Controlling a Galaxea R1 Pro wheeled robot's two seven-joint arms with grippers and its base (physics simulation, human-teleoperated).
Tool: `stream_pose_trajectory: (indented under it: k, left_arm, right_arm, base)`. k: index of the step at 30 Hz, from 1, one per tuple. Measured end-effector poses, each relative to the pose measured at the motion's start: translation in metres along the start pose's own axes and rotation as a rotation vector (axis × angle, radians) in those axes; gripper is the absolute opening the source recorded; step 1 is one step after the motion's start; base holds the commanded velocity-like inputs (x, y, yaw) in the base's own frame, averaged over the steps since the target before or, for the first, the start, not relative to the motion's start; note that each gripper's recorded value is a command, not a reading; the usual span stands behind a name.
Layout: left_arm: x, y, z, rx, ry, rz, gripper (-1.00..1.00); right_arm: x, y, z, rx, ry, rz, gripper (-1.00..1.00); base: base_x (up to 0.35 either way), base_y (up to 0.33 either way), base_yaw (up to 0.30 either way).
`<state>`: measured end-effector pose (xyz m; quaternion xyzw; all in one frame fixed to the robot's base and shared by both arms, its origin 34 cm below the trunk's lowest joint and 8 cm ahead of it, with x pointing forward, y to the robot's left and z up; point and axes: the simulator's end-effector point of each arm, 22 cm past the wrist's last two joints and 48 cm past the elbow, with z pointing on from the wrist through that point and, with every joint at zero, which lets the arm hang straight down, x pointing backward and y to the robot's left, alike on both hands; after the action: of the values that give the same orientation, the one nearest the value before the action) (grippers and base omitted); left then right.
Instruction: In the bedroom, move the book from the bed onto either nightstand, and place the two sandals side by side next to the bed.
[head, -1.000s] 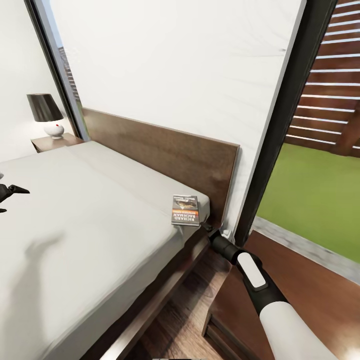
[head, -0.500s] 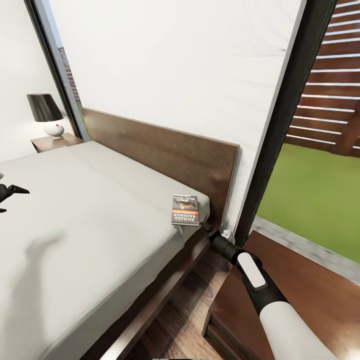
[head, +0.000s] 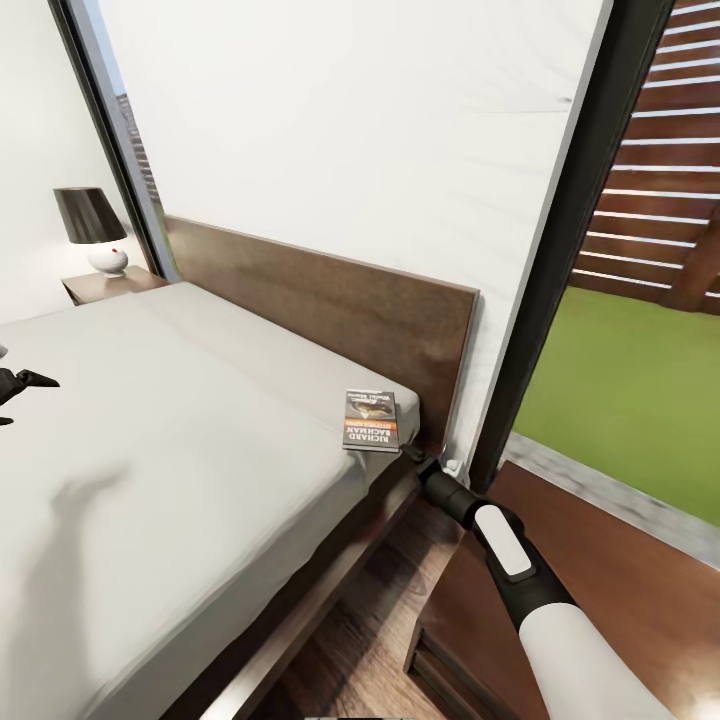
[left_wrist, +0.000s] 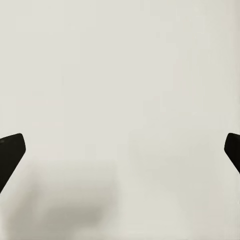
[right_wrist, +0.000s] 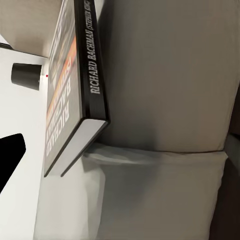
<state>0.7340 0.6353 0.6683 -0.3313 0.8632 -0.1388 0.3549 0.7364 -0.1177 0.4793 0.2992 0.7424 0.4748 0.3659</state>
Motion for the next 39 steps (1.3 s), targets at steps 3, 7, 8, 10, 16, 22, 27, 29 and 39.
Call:
stream_pose_trajectory:
  k: [3, 7, 8, 10, 16, 22, 27, 29, 39]
  left_arm:
    - [0.0000, 0.0000, 0.0000, 0.000, 0.000, 0.000, 1.00]
    - [0.0000, 0.0001, 0.0000, 0.000, 0.000, 0.000, 1.00]
    - [0.0001, 0.0003, 0.0001, -0.001, 0.000, -0.001, 1.00]
    - [0.0003, 0.0006, 0.0001, -0.001, 0.001, -0.001, 1.00]
    - [0.0005, 0.0009, 0.0002, -0.002, 0.001, -0.002, 1.00]
    - [0.0004, 0.0013, 0.0000, -0.002, 0.001, -0.002, 1.00]
    - [0.0002, 0.0015, -0.0001, -0.002, 0.001, -0.002, 1.00]
    - [0.0002, 0.0016, -0.0002, -0.003, 0.001, -0.002, 1.00]
    - [0.0003, 0.0018, -0.0001, -0.003, 0.001, -0.002, 1.00]
  right_arm:
    - [0.0000, 0.0000, 0.0000, 0.000, 0.000, 0.000, 1.00]
    - [-0.0002, 0.0002, 0.0001, 0.000, -0.001, 0.000, 1.00]
    - [-0.0002, 0.0002, 0.0000, 0.000, -0.001, 0.000, 1.00]
    - [-0.0002, 0.0001, 0.0000, 0.000, -0.001, 0.000, 1.00]
    - [0.0001, 0.0002, 0.0001, -0.001, 0.000, 0.000, 1.00]
    - [0.0002, 0.0003, 0.0001, -0.001, 0.000, 0.000, 1.00]
    - [0.0003, 0.0003, 0.0001, -0.001, 0.000, 0.000, 1.00]
    - [0.0002, 0.0004, 0.0002, -0.001, 0.000, 0.000, 1.00]
    - [0.0001, 0.0006, 0.0002, -0.001, 0.000, 0.000, 1.00]
  base:
    - [0.000, 0.000, 0.000]
    - [0.000, 0.000, 0.000]
    - [0.000, 0.000, 0.000]
    - [0.000, 0.000, 0.000]
    - [0.000, 0.000, 0.000]
    - [0.000, 0.000, 0.000]
    - [0.000, 0.000, 0.000]
    - [0.000, 0.000, 0.000]
    - [0.000, 0.000, 0.000]
